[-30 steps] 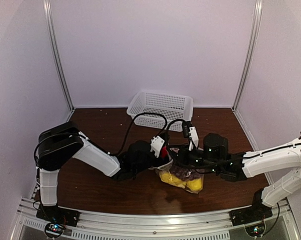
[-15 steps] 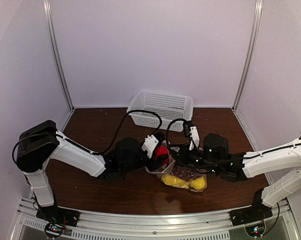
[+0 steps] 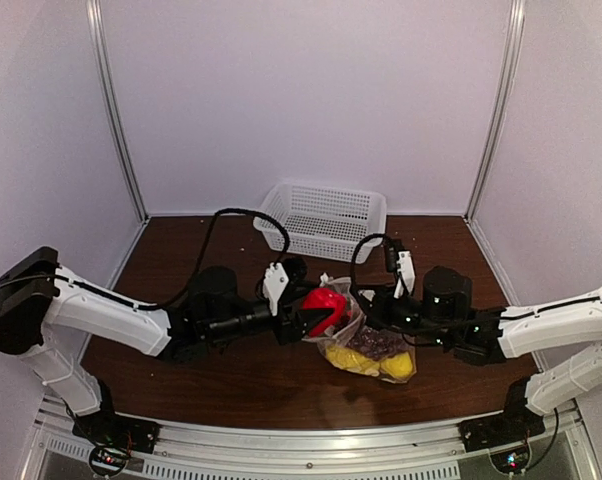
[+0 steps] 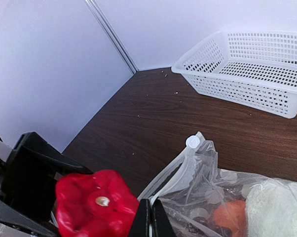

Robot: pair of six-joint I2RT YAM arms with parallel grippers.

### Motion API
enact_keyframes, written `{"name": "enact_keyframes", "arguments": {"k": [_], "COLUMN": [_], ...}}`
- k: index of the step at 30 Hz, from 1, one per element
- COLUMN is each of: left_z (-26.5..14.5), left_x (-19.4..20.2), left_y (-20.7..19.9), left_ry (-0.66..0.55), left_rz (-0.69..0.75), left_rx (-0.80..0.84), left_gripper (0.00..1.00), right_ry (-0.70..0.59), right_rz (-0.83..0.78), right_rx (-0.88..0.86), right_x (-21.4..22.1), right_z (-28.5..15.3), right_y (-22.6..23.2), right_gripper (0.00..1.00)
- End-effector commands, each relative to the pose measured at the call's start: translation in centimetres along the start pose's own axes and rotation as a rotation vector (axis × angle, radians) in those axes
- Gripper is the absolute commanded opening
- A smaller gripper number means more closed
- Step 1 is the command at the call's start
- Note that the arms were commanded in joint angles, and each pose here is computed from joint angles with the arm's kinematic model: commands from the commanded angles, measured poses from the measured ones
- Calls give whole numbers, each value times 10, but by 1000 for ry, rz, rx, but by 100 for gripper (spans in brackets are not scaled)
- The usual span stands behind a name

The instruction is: Open the zip-top bag and remove the fake food

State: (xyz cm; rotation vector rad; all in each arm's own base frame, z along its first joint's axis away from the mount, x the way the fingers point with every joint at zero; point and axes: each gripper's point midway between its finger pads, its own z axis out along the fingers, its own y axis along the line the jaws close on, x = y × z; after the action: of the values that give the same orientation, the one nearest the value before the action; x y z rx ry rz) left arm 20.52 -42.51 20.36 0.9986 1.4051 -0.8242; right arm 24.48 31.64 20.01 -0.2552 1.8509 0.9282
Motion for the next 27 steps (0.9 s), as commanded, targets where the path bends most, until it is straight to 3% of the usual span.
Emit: {"name": "enact_keyframes", "arguments": {"k": [1, 7, 14, 23, 27], "left_z": [-10, 7, 45, 89, 97], "left_x": [-51, -62, -71, -22, 21], "left_y": [24, 137, 244, 341, 376], "left_ry": [-113, -57, -50, 98, 219], "left_rz": [-7, -66, -60, -21, -34], "left_rx": [-24, -272, -418, -593, -669], "left_gripper": [41, 40, 41, 42, 44], "right_ry": [-24, -28, -28, -40, -34], "right_rz": [13, 25, 27, 26, 27], "right_rx": [57, 66, 65, 73, 75], "right_x": [-4, 0, 0, -6, -5], "right_z": [-9, -14, -17, -24, -24], "right_y": [-18, -26, -29, -33, -34], "right_gripper": [0, 0, 0, 0, 0]}}
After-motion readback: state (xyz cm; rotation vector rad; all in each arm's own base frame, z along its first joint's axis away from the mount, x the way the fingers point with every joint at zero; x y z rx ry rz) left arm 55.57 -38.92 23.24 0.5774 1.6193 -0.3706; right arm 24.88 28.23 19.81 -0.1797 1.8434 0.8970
